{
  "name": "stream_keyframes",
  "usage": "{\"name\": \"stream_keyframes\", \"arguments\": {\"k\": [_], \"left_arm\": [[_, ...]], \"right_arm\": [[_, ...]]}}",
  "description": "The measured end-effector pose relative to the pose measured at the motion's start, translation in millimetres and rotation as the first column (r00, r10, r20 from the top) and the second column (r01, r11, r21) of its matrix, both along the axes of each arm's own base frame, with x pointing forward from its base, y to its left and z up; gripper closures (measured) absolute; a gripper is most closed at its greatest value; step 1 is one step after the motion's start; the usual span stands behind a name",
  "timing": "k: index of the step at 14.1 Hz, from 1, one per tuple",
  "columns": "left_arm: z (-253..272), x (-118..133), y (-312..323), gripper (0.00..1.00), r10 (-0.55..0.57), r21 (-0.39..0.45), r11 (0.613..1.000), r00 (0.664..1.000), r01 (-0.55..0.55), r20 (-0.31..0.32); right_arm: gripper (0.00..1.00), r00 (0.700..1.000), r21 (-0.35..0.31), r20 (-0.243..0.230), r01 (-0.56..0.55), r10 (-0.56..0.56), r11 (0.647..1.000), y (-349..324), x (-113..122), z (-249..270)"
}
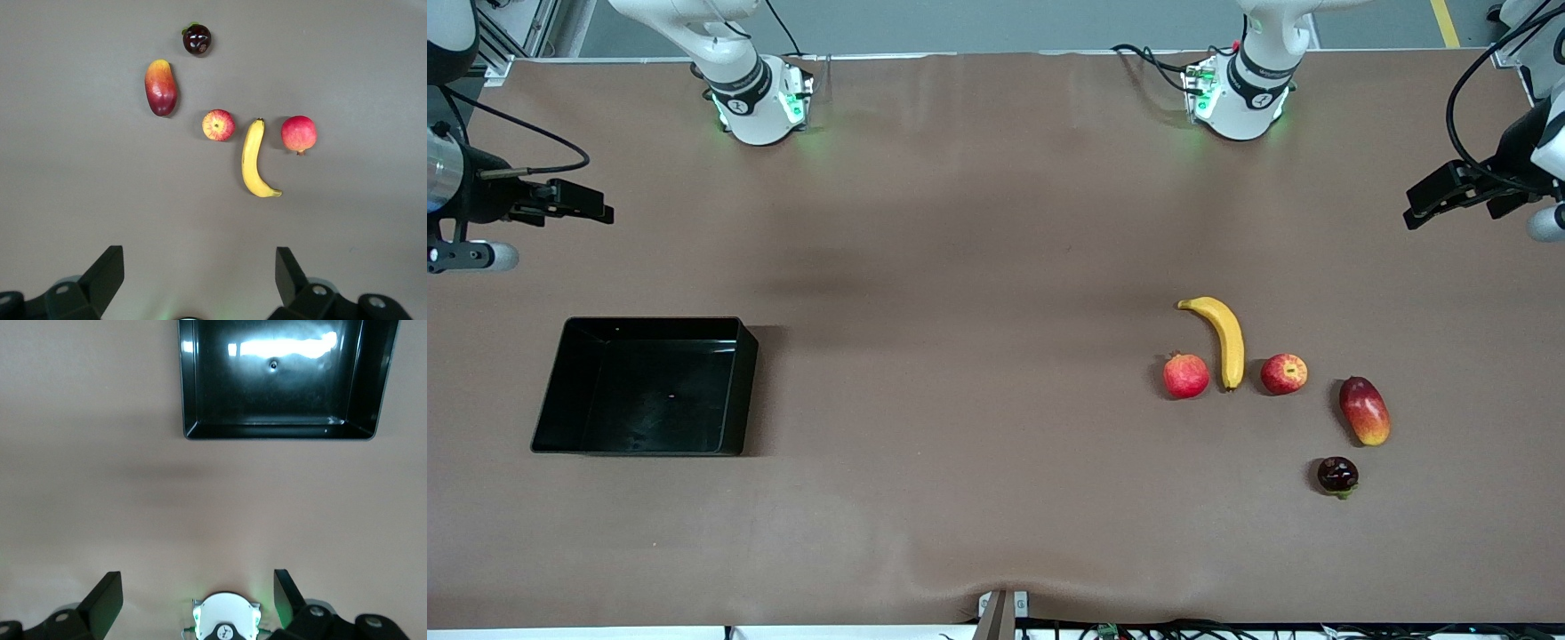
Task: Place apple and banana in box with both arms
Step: 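Move the left gripper toward the striped red-yellow apple, then grasp the striped apple with the left gripper while the right gripper reaches the tray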
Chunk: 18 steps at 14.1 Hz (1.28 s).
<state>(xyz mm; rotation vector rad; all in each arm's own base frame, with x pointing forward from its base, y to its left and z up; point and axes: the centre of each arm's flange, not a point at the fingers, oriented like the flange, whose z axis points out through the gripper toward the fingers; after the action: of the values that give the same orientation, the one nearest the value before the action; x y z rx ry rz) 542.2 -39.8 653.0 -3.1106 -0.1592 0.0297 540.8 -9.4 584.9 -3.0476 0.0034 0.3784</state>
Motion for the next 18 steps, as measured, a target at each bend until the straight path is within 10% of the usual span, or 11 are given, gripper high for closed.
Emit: {"name": "stream_keyframes", "arguments": {"k": [7, 18], "left_arm": [[-9.7, 3.1, -1.5, 0.0, -0.004, 0.002, 1.0, 1.0, 0.004, -0.023], [-224.8, 90.3, 1.9, 0.0, 0.064, 0.033, 0.998, 0.994, -0.062, -0.092]], "right_arm": [[0.0, 1.0, -0.001, 0.013, 0.003, -0.003, 1.0, -1.9, 1.2, 1.6], [0.0, 1.0, -0.001, 0.02, 0.005, -0.005, 1.0, -6.2, 2.3, 5.1]]}}
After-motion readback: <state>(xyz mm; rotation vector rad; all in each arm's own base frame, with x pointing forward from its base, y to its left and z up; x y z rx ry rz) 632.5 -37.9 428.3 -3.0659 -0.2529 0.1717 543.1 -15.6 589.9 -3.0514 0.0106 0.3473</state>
